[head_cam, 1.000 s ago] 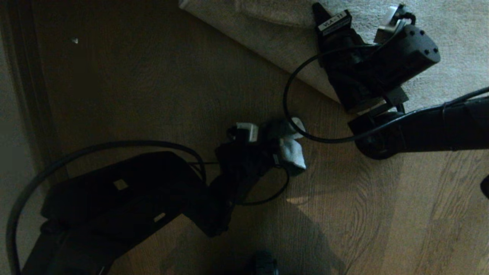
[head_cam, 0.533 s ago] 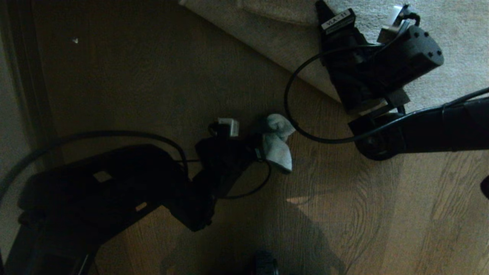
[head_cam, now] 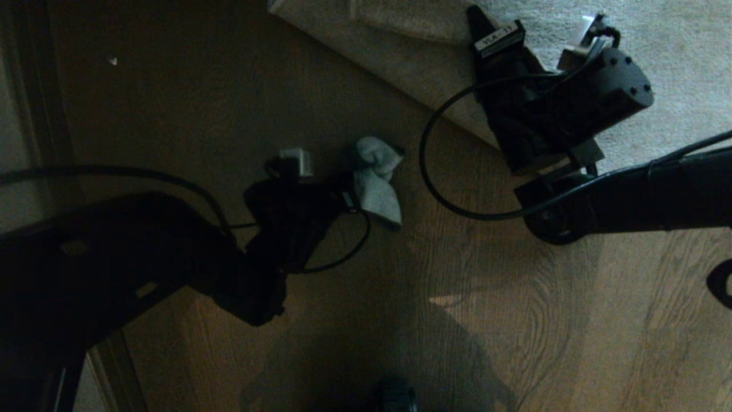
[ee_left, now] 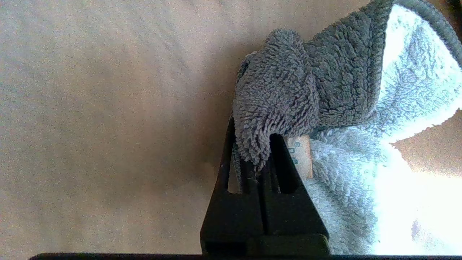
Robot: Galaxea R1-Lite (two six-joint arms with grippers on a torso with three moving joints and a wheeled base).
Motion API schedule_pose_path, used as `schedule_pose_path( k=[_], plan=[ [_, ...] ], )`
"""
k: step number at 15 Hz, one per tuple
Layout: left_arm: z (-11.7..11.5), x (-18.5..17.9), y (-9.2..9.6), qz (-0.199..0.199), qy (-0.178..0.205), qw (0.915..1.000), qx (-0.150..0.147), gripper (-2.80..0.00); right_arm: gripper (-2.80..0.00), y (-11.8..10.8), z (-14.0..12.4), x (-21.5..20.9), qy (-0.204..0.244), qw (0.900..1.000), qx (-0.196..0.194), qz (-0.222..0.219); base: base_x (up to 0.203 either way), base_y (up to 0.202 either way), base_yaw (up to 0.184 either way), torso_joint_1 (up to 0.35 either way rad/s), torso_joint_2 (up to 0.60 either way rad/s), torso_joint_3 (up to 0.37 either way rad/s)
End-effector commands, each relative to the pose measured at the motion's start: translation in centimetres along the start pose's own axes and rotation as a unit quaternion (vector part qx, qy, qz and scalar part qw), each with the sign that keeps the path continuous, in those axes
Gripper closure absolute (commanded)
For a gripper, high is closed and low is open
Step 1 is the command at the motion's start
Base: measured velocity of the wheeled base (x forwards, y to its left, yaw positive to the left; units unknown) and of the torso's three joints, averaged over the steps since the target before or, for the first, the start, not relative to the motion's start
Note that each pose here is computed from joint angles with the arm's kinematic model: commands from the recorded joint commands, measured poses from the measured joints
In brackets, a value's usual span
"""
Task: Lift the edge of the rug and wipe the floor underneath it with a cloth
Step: Wipe the floor under the carpet with a rag
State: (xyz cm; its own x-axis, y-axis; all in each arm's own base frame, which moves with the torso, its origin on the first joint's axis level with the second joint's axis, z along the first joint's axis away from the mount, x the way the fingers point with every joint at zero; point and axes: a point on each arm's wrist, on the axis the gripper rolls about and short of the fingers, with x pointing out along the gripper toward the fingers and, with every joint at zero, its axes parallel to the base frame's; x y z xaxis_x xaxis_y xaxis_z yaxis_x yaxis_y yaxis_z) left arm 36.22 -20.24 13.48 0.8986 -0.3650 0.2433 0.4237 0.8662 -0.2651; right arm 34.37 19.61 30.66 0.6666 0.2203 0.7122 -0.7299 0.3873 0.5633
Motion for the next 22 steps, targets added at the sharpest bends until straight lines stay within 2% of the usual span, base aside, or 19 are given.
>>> schedule_pose_path(
  k=[1, 3, 6, 9, 13, 14, 17, 20, 22],
  plan=[
    [1.7, -0.5, -0.2, -0.003, -0.020, 0.9998, -0.003, 0.00, 0.00, 0.0, -0.2, 0.0, -0.001, 1.000, 0.004, 0.002, 0.000, 0.000, 0.000, 0.000, 0.00, 0.000],
    [1.0, -1.1, -1.0, -0.011, -0.003, 0.9999, -0.004, 0.00, 0.00, 0.2, -0.1, 0.0, -0.001, 1.000, 0.005, 0.004, 0.000, 0.000, 0.000, 0.000, 0.00, 0.000],
    [-0.1, -1.8, -4.5, -0.055, 0.007, 0.9984, -0.016, 0.00, 0.00, 0.3, 0.0, 0.0, -0.002, 1.000, 0.005, 0.004, 0.000, 0.000, 0.000, 0.000, 0.00, 0.000],
    [-1.7, -3.5, -9.9, -0.120, 0.031, 0.9918, -0.033, 0.00, 0.00, 0.3, 0.0, 0.0, -0.003, 1.000, 0.005, 0.004, 0.000, 0.000, 0.000, 0.000, 0.00, 0.000],
    [-4.6, -8.7, -19.1, -0.233, 0.082, 0.9674, -0.058, 0.00, 0.00, 0.2, 0.1, 0.0, -0.004, 1.000, 0.004, 0.004, 0.000, 0.000, 0.000, 0.000, 0.00, 0.000],
    [-5.7, -9.7, -20.3, -0.246, 0.096, 0.9628, -0.060, 0.00, 0.00, 0.2, 0.1, 0.0, -0.004, 1.000, 0.004, 0.004, 0.000, 0.000, 0.000, 0.000, 0.00, 0.000],
    [-8.0, -9.9, -20.3, -0.243, 0.114, 0.9617, -0.055, 0.00, 0.00, 0.1, 0.0, 0.0, -0.003, 1.000, 0.002, 0.001, 0.000, 0.000, 0.000, 0.000, 0.00, 0.000],
    [-9.7, -8.8, -18.5, -0.221, 0.126, 0.9661, -0.043, 0.00, 0.00, -0.1, -0.1, -0.2, -0.004, 1.000, 0.003, 0.003, 0.000, 0.000, 0.000, 0.000, 0.00, 0.000],
    [-9.9, -7.5, -16.8, -0.199, 0.121, 0.9717, -0.038, 0.00, 0.00, -0.2, -0.1, -0.2, -0.003, 1.000, 0.004, 0.001, 0.000, 0.000, 0.000, 0.000, 0.00, 0.000]
  ],
)
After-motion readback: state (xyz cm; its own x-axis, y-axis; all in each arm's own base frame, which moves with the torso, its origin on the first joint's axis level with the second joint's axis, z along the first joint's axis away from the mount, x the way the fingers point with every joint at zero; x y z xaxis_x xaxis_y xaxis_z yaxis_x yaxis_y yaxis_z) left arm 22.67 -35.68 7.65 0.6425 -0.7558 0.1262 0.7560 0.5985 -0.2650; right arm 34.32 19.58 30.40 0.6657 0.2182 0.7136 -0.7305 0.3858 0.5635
